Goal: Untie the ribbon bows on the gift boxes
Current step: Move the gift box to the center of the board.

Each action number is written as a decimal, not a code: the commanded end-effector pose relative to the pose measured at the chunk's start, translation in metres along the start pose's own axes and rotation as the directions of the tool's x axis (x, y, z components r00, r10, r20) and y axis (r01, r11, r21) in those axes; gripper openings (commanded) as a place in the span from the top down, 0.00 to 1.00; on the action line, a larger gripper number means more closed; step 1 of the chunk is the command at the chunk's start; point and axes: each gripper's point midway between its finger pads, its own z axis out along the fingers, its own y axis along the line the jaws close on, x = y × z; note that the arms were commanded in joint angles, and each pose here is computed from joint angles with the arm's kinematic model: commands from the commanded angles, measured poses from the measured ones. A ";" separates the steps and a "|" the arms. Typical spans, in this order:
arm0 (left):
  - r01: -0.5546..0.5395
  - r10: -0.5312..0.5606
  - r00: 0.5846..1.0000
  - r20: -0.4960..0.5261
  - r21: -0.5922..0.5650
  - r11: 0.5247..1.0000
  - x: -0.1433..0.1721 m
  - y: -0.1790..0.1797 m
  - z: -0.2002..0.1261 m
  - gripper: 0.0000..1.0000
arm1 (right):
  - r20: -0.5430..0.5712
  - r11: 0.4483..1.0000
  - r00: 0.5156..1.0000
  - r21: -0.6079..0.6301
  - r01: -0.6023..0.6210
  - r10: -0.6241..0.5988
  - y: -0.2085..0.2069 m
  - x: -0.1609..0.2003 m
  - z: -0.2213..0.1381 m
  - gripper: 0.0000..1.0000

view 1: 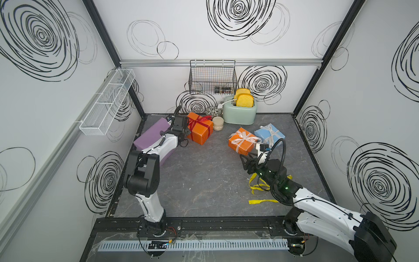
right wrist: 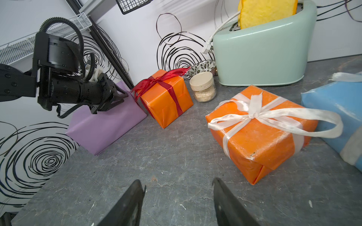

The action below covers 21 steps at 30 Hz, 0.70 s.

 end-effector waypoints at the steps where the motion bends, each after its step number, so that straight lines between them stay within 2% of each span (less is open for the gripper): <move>1: 0.025 -0.016 0.996 0.092 -0.096 0.995 -0.038 0.025 0.007 0.70 | 0.047 1.000 0.999 0.017 -0.021 0.021 -0.003 -0.008 0.000 0.41; 6: 0.030 -0.020 0.992 0.123 -0.080 0.996 -0.065 0.021 0.017 0.69 | 0.027 1.000 1.000 0.024 -0.016 0.015 -0.004 -0.004 0.005 0.41; 11: -0.002 0.000 0.993 0.117 0.014 1.000 -0.088 -0.012 0.020 0.63 | 0.017 0.999 1.000 0.038 -0.004 0.004 -0.006 -0.002 0.008 0.41; 16: -0.065 0.049 0.990 0.132 0.119 0.991 -0.088 -0.061 -0.002 0.43 | 0.011 0.999 1.000 0.050 0.004 -0.005 -0.007 -0.001 0.012 0.40; 21: -0.116 0.093 0.988 0.124 0.194 0.974 -0.067 -0.102 -0.022 0.20 | 0.005 0.998 1.000 0.058 0.007 -0.008 -0.009 0.000 0.013 0.40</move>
